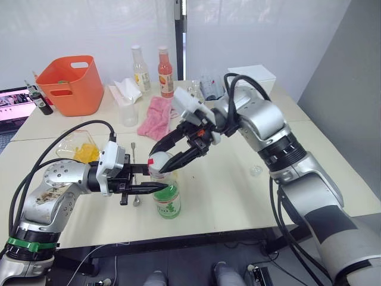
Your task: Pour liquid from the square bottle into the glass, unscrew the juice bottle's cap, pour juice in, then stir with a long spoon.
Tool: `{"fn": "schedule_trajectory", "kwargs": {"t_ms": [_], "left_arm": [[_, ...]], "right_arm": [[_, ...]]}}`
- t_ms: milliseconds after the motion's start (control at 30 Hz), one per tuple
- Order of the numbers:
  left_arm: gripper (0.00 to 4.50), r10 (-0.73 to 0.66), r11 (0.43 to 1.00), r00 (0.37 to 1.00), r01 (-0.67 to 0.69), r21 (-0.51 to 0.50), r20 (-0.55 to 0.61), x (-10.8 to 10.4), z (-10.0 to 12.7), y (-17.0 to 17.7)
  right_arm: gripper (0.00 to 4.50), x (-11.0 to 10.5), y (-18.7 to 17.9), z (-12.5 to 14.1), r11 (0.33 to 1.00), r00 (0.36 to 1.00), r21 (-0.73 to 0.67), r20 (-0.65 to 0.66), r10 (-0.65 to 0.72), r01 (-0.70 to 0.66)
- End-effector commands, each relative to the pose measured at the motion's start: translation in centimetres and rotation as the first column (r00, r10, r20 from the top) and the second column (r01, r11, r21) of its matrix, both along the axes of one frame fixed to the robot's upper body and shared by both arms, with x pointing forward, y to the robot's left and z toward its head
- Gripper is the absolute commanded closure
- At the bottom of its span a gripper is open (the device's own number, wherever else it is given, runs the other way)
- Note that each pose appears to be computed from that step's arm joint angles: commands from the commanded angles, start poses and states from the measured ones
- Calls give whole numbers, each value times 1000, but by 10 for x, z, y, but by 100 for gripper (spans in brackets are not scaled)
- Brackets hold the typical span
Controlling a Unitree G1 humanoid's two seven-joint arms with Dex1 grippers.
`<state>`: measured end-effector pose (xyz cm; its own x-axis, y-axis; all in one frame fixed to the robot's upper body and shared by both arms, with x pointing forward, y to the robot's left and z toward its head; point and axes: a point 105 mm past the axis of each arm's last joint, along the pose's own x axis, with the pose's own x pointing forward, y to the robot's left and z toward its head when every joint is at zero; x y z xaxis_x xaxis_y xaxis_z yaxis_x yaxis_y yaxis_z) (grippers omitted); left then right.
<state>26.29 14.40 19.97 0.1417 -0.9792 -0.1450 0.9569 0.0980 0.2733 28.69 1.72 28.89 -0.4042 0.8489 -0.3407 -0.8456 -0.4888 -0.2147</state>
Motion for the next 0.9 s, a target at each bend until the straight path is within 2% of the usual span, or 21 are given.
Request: {"fn": "schedule_trajectory", "kwargs": {"t_ms": [33, 167, 267, 367, 433, 467, 633, 900], "left_arm": [[310, -5, 999, 999, 7, 51, -39, -1, -14, -1], [310, -7, 999, 999, 9, 48, -38, -1, -13, -1], [310, -7, 999, 999, 8, 45, -38, -1, -13, -2], [310, -7, 999, 999, 8, 43, -37, -2, -13, -1], [310, -7, 999, 999, 9, 42, -35, -2, -13, -1], [310, -7, 999, 999, 9, 42, -34, -2, -13, -1], [310, -5, 999, 999, 6, 42, -33, -3, -13, 0], [310, 1, 999, 1000, 0, 43, -24, -2, -11, 2]], "right_arm": [[283, -7, -7, 26, 997, 1000, 74, 5, 11, -11], [283, 9, -32, 34, 980, 989, 131, -29, -148, 150], [283, 24, -60, 17, 938, 944, 105, -47, -326, 329], [283, 44, -92, -14, 833, 835, 53, -69, -546, 550], [283, 58, -120, -50, 706, 703, -6, -84, -706, 708], [283, 61, -129, -61, 660, 657, -26, -85, -750, 751], [283, 66, -149, -108, 509, 506, -61, -57, -860, 858], [283, 69, -160, -162, 368, 363, -73, -77, -929, 927]]}}
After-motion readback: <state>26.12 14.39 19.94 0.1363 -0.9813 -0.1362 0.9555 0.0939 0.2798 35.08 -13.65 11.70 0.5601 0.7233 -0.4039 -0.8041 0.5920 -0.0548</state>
